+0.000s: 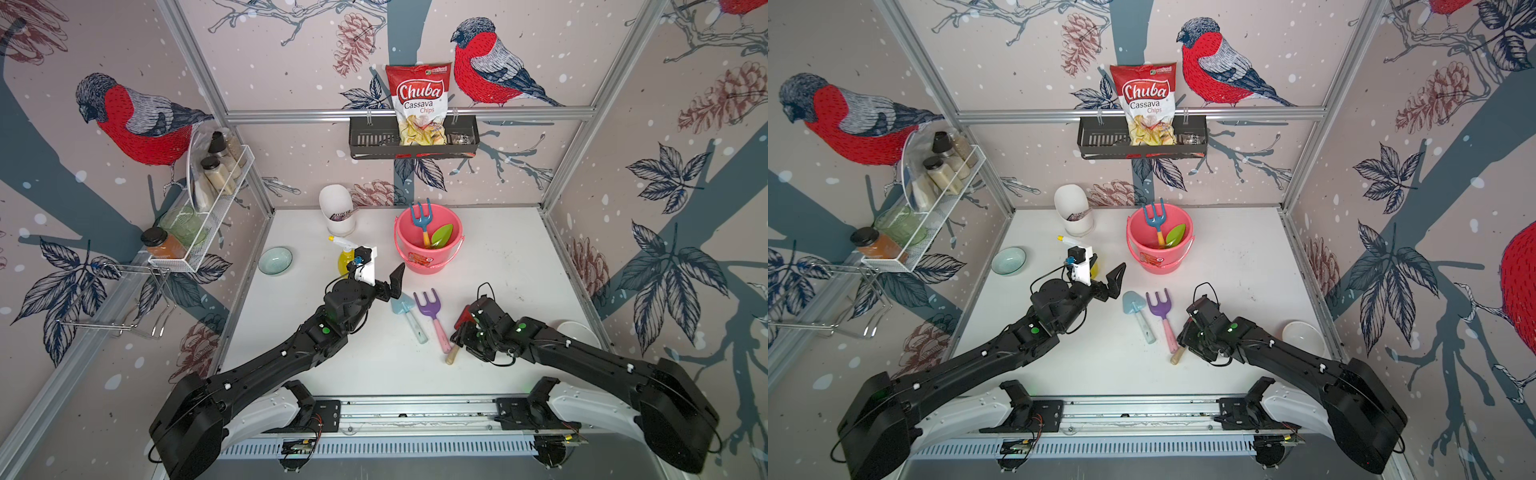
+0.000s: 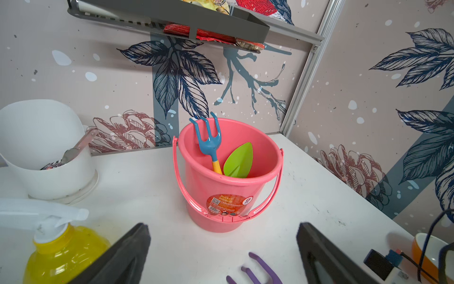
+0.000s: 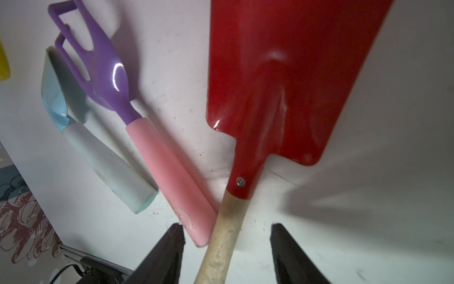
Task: Organize the gardening tools
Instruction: Pick up the gardening tool from the center of the board.
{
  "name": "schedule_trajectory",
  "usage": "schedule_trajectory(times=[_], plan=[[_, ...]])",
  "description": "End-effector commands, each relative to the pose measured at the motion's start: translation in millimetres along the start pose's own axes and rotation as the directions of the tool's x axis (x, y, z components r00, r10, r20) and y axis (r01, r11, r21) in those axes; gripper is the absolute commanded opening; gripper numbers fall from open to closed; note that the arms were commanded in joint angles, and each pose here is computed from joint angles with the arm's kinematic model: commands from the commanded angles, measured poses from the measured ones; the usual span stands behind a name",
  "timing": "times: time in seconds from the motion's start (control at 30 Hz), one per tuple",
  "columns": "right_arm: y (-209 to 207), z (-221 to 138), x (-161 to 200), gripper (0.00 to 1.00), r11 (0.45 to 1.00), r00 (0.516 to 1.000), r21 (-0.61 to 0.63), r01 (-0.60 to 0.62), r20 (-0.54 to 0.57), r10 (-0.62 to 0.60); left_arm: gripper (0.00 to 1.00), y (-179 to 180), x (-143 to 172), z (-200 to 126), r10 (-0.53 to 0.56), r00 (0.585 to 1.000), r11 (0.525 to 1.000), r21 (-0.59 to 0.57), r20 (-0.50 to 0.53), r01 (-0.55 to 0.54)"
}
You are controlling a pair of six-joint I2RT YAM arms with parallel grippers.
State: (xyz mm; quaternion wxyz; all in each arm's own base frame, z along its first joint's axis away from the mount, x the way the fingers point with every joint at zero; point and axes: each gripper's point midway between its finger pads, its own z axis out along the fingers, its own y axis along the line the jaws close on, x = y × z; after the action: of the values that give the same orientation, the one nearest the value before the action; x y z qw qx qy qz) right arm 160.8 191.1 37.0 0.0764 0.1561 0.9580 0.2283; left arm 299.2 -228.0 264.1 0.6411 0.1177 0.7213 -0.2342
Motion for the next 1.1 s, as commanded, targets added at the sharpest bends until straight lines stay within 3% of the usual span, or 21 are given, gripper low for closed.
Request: schedule_trajectory(times=[0.0,0.3,0.57,0.93,1.07], plan=[[7.7,4.3,-2.3,0.57,0.999,0.999,-0.033,-0.039,-0.006,0.039,0.97,1.4,-1.9,-1.4,-0.009,1.000,1.000,-0.009,0.011,0.009],[-1.4,11.2,-8.6,0.44,0.996,0.996,-0.012,-0.086,-0.031,0.085,0.97,3.7,-2.4,-2.1,0.005,1.000,1.000,-0.020,0.013,-0.005],[-8.3,19.5,-2.3,0.41,0.996,0.992,0.012,-0.088,-0.086,0.089,0.97,5.2,0.2,-4.0,0.009,1.000,1.000,-0.025,0.006,-0.008],[-17.9,25.4,2.7,0.01,0.994,0.988,0.053,-0.097,-0.112,0.102,0.97,7.1,-2.9,-7.0,0.024,1.000,0.999,-0.033,0.015,-0.024],[-16.1,21.9,-0.4,0.00,0.994,0.990,0.040,-0.104,-0.089,0.107,0.97,6.8,-4.3,-6.9,0.025,1.000,0.999,-0.033,0.016,-0.024]])
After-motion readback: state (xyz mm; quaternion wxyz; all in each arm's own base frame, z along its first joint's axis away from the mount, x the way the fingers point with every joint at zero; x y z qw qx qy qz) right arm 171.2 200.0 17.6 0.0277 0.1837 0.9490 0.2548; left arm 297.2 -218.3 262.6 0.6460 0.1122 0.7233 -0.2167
